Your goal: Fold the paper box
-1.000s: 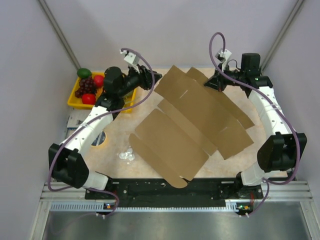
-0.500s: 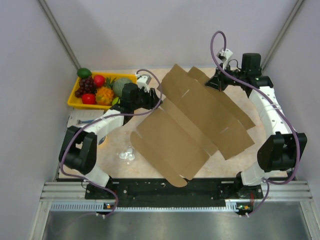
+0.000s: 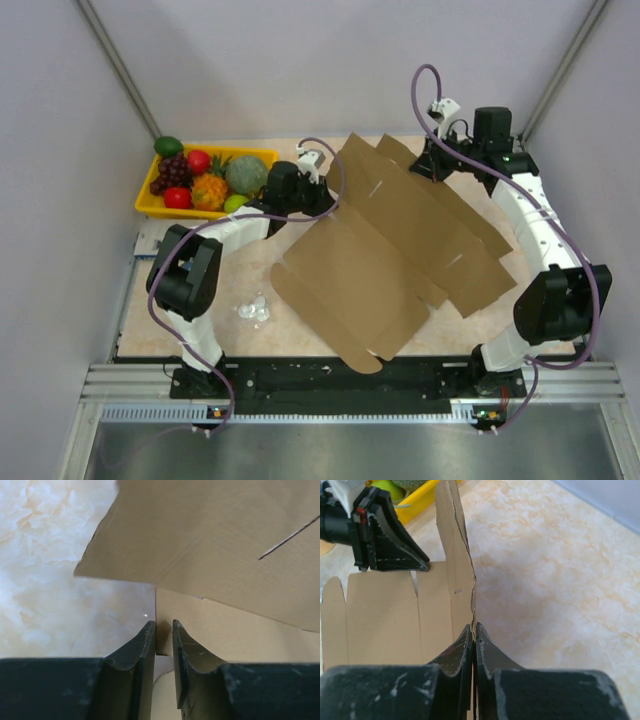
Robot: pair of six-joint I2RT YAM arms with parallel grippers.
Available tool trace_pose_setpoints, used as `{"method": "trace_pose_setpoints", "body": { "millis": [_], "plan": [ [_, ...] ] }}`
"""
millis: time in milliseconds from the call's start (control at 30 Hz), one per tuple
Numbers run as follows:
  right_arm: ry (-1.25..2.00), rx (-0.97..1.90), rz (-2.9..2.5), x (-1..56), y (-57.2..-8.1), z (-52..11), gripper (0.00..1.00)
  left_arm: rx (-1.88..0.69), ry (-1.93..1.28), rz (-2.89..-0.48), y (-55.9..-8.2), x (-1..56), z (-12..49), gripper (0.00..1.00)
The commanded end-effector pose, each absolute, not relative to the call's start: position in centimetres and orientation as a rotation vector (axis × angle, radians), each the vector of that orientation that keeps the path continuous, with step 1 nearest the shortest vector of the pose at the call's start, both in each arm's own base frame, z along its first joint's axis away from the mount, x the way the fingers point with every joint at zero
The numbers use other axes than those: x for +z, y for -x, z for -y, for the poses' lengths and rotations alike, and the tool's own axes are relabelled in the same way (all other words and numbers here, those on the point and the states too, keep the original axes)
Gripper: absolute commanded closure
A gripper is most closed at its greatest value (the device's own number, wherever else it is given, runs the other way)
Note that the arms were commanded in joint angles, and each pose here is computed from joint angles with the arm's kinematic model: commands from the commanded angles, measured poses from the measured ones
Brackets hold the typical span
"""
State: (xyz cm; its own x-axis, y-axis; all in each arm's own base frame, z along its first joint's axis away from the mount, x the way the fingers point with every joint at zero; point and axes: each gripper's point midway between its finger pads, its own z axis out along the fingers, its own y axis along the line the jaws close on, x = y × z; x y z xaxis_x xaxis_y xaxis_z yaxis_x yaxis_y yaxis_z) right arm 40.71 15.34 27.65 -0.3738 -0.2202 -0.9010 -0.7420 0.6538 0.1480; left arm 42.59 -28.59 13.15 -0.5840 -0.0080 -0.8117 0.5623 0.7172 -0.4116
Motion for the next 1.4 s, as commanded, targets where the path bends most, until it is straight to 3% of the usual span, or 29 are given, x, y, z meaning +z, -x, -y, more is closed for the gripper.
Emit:
{"method": "trace_pose_setpoints", "body": {
  "millis": [0, 167, 233, 433, 1067, 1133, 1367],
  "plan": [
    [0.659, 0.595, -1.951, 28.4, -41.0, -16.3, 1.0, -0.871, -0.506, -1.896, -42.2, 16.1, 31.0, 0.78],
    [0.625, 0.515, -2.007, 26.9, -40.7, -17.4, 1.0, -0.922, -0.486, -1.913, -41.8, 14.9, 31.8, 0.86],
    [0.624, 0.5, -2.035, 25.8, -40.6, -17.9, 1.0, -0.919, -0.475, -1.931, -41.9, 14.2, 32.0, 0.82],
    [0.626, 0.505, -2.05, 25.1, -40.4, -17.9, 1.0, -0.886, -0.418, -2.037, -42.0, 12.6, 31.3, 0.54],
    [0.748, 0.711, -1.965, 26.4, -38.9, -19.5, 1.0, -1.079, -0.557, -2.205, -42.4, 7.5, 32.6, 0.43],
    [0.754, 0.742, -1.957, 26.5, -38.9, -19.4, 1.0, -1.128, -0.547, -2.177, -42.7, 7.7, 32.6, 0.46],
    [0.665, 0.755, -1.966, 26.7, -40.3, -17.4, 1.0, -1.151, -0.545, -2.046, -42.3, 8.6, 31.9, 0.78]
  ]
}}
